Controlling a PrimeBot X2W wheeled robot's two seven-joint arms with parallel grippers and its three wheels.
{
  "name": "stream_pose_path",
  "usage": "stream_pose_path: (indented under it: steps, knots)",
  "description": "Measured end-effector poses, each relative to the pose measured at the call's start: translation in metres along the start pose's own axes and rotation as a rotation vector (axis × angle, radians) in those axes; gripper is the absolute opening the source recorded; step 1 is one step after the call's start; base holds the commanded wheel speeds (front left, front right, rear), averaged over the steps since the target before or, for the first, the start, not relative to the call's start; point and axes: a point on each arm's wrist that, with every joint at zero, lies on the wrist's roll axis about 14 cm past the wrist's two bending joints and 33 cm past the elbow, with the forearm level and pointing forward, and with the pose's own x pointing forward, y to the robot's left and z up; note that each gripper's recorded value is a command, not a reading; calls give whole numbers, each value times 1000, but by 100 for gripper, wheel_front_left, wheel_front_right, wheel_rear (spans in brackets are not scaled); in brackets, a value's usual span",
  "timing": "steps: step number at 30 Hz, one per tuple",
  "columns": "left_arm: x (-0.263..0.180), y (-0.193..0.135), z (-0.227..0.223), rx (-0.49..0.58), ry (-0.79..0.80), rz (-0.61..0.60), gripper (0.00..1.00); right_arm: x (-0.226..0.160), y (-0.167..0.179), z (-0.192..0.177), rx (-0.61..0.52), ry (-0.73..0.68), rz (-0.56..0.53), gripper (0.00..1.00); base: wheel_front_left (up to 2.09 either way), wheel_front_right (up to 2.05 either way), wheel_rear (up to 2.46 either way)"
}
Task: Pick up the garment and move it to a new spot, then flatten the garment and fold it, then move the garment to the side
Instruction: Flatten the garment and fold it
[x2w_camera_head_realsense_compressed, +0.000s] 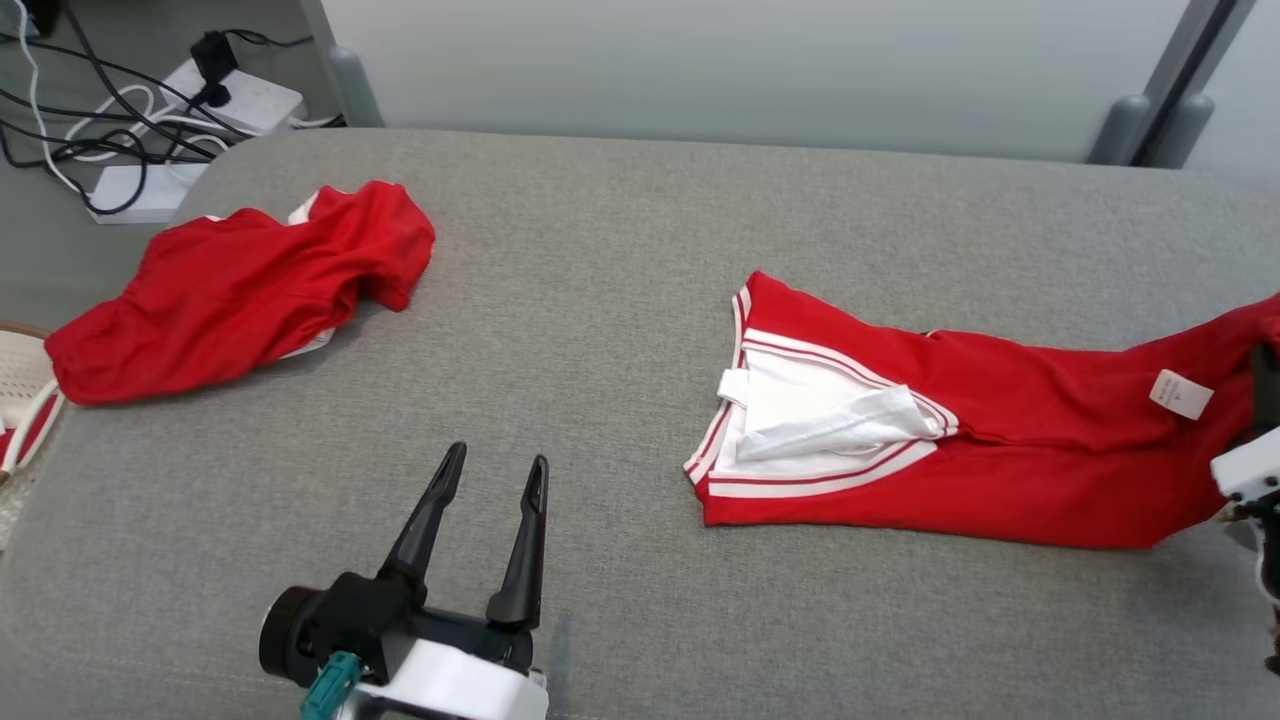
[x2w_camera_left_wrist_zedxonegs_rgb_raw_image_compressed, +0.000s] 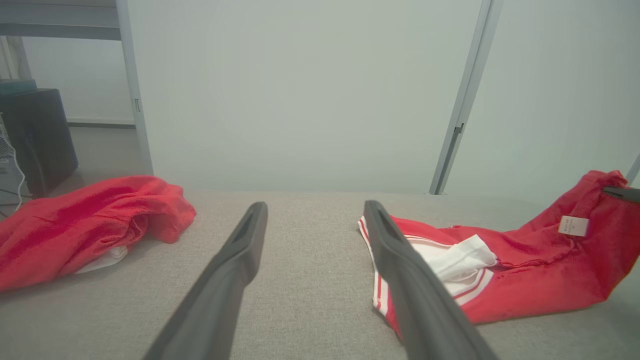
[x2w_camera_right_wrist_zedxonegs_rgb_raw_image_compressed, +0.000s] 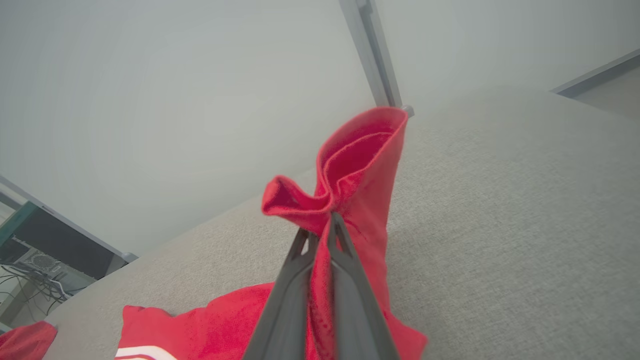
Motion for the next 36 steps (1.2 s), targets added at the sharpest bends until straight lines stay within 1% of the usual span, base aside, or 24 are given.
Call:
stream_pose_path:
  steps: [3,4,9,16,20,30,36]
  knots:
    - [-9,4,1,2,0,17,100,-4,27,-7,6,6,72,0,0,0,0]
    - [-9,4,1,2,0,17,100,-4,27,-7,6,6,72,0,0,0,0]
    - [-20,11,7,7,-14,47,100,-10,74,-26,39,43,174,0,0,0,0]
    - [-32,26,13,9,-29,104,100,-12,124,-55,71,101,268,0,0,0,0]
    - [-38,35,12,14,-25,144,100,-10,145,-72,85,138,303,0,0,0,0]
    - [-56,58,9,20,-5,236,100,1,187,-104,71,202,375,0,0,0,0]
    - [-60,63,7,8,2,261,100,-1,209,-124,97,245,416,0,0,0,0]
